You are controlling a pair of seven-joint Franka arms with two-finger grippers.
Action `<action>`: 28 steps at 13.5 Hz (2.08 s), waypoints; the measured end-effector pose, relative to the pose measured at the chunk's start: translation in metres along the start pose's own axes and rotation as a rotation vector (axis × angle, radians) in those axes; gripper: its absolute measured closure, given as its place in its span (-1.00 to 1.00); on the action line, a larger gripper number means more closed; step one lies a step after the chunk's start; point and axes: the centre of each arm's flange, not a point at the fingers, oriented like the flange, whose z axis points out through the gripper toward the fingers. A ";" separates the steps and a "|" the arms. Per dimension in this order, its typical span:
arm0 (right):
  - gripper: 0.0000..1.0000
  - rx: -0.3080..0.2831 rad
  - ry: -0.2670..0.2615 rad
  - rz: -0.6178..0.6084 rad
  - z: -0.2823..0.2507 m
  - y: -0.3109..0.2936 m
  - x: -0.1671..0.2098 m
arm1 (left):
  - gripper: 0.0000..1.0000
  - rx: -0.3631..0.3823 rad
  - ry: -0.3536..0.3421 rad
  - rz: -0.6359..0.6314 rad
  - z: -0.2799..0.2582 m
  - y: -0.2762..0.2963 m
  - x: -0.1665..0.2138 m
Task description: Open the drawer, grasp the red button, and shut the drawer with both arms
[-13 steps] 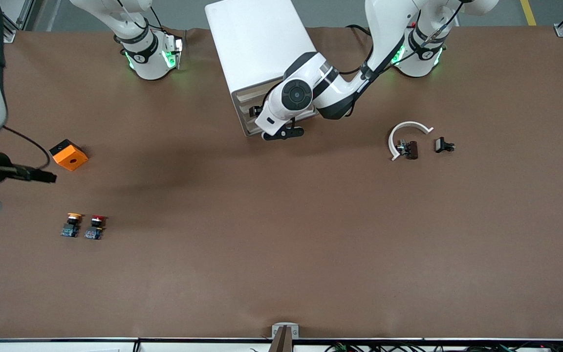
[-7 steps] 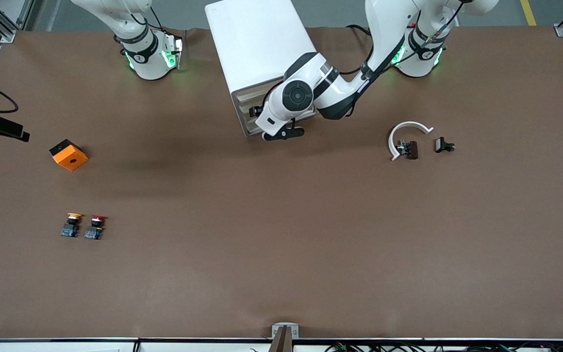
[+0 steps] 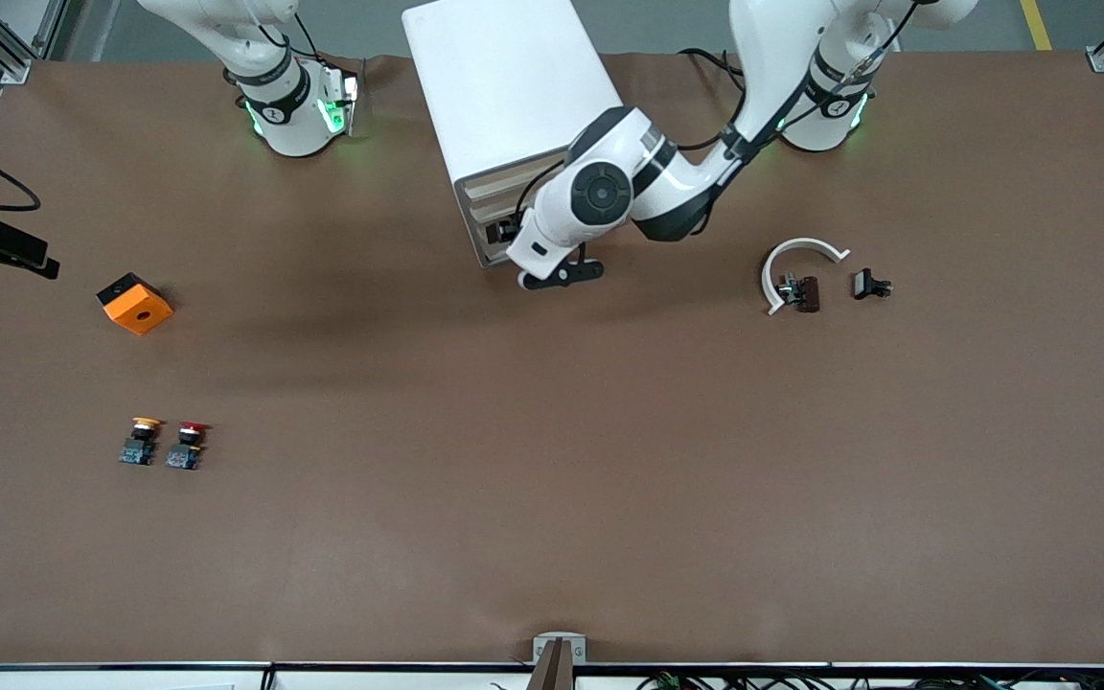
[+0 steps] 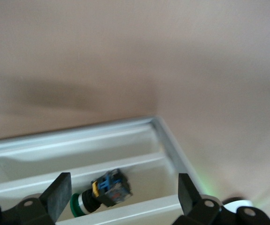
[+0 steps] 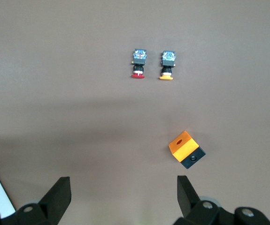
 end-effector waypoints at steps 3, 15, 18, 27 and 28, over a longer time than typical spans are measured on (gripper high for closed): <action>-1.00 -0.001 -0.033 0.001 -0.007 -0.011 0.003 | -1.00 -0.063 0.107 -0.042 -0.070 -0.016 0.053; -1.00 -0.032 -0.027 0.024 -0.052 -0.015 -0.001 | -1.00 0.159 0.332 -0.354 -0.265 -0.252 0.209; -1.00 -0.032 0.001 0.017 -0.070 -0.020 -0.015 | -1.00 0.152 0.338 -0.378 -0.273 -0.266 0.216; -1.00 -0.025 -0.025 0.015 -0.063 -0.021 -0.036 | -1.00 0.218 0.271 0.137 -0.287 -0.298 0.238; -1.00 -0.024 -0.020 0.016 -0.060 -0.021 -0.041 | -1.00 0.228 0.257 0.159 -0.297 -0.312 0.240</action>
